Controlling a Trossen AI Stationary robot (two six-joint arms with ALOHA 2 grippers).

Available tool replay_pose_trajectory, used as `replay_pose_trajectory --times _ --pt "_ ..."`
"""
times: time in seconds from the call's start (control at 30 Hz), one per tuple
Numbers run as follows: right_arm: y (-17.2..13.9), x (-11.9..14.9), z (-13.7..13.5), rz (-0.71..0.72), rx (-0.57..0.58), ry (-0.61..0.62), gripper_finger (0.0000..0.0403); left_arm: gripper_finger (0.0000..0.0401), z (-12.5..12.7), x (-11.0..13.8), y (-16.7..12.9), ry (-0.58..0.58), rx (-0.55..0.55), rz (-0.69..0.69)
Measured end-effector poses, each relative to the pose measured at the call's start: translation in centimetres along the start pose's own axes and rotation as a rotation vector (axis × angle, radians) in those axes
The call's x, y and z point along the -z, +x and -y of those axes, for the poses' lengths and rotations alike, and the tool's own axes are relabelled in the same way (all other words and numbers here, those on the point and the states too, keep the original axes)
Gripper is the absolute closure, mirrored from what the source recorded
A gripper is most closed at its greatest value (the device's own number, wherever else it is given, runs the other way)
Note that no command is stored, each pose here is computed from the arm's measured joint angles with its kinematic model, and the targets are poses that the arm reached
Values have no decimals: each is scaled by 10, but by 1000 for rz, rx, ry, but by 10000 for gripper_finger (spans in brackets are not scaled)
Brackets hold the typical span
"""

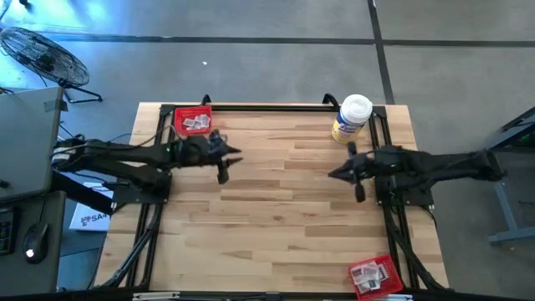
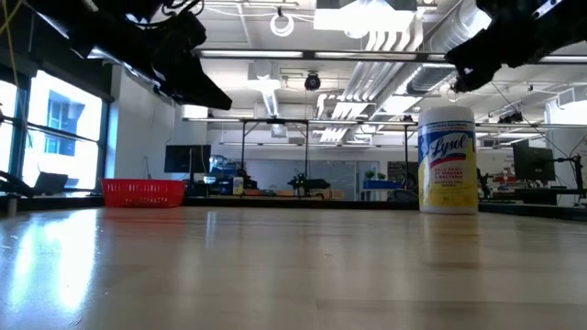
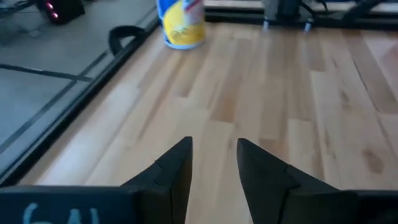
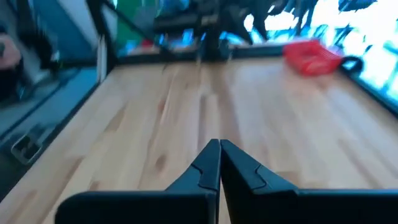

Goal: Pick & Place First Aid Supplies
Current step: Return to Home Position

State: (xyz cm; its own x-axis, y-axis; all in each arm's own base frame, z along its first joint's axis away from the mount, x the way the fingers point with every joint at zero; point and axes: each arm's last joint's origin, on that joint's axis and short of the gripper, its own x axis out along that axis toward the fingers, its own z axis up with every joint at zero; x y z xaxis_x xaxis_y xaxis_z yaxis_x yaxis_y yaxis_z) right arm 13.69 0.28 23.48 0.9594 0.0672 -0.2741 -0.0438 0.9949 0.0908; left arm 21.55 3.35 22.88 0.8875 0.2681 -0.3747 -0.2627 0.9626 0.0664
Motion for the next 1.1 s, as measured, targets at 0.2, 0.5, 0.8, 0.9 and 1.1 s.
replay_pose_trajectory --times 0.2,0.5,0.8,0.9,1.1 --pt "-29 26 6 178 36 10 401 277 -27 19 -14 -38 -24 86" --pt "-37 45 6 322 38 -45 401 277 -37 58 -37 -103 -85 228" --pt "-21 65 10 394 42 18 399 277 -33 87 -41 -128 -66 211" --pt "-20 68 10 365 43 39 394 277 -32 96 -41 -120 -72 224" --pt "-19 69 10 346 45 42 392 279 -31 107 -43 -102 -76 190"
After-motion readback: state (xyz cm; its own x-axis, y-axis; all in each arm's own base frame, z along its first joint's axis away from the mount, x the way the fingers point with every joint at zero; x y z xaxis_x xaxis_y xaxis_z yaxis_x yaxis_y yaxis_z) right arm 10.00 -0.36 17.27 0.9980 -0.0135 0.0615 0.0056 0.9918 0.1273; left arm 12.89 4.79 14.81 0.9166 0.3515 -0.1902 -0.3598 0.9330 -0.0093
